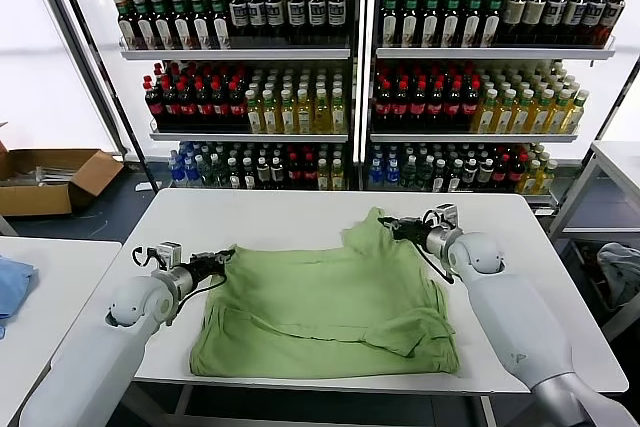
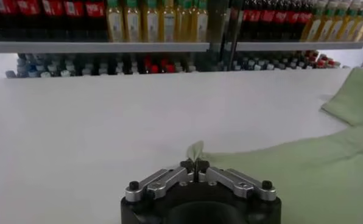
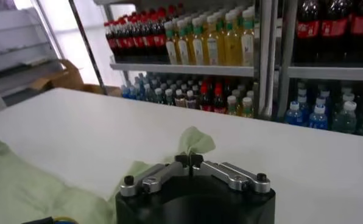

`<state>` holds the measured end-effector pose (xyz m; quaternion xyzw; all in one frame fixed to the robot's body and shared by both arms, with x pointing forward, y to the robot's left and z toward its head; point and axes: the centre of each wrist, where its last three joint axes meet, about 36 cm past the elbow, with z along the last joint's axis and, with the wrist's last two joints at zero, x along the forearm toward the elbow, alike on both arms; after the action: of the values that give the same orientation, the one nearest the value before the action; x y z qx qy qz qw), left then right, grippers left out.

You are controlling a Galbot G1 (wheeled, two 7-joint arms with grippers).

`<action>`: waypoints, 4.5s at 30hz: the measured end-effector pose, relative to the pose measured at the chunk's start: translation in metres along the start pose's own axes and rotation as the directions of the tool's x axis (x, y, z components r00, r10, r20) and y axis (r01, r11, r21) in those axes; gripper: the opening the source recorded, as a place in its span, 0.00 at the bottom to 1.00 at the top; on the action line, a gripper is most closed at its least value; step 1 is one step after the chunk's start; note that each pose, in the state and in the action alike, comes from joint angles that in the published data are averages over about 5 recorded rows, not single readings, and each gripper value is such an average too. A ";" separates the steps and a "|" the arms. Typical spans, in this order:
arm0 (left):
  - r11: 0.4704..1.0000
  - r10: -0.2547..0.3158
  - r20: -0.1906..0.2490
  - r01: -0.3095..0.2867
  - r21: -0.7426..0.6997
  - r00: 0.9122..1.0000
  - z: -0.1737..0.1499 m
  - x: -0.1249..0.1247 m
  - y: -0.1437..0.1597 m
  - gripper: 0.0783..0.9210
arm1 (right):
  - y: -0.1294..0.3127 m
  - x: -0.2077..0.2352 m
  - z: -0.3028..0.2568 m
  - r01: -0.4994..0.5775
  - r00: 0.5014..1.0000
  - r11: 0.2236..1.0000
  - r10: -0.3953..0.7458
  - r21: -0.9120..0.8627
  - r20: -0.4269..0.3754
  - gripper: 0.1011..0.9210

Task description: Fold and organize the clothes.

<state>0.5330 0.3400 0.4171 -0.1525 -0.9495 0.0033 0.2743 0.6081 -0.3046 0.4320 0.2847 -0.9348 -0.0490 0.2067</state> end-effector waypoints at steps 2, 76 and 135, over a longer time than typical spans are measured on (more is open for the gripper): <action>1.000 -0.005 0.018 0.005 0.002 1.000 -0.003 0.007 -0.003 0.03 | 0.003 0.012 0.002 0.005 1.000 1.000 -0.005 -0.011 0.020 0.00; 0.929 -0.325 -0.007 0.321 0.183 0.946 0.149 0.141 -0.156 0.56 | 0.070 0.302 0.158 -0.324 0.915 0.935 0.349 -0.145 0.202 0.88; 0.946 -0.237 0.336 0.294 -0.132 0.912 0.065 0.150 -0.088 0.03 | 0.100 0.296 0.157 -0.277 0.926 0.949 0.305 -0.150 0.221 0.88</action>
<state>0.3536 0.3047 0.4480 -0.0433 -0.9892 -0.0957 0.1019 0.2688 -0.3890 0.4162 0.1219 -0.9804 -0.1064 0.1127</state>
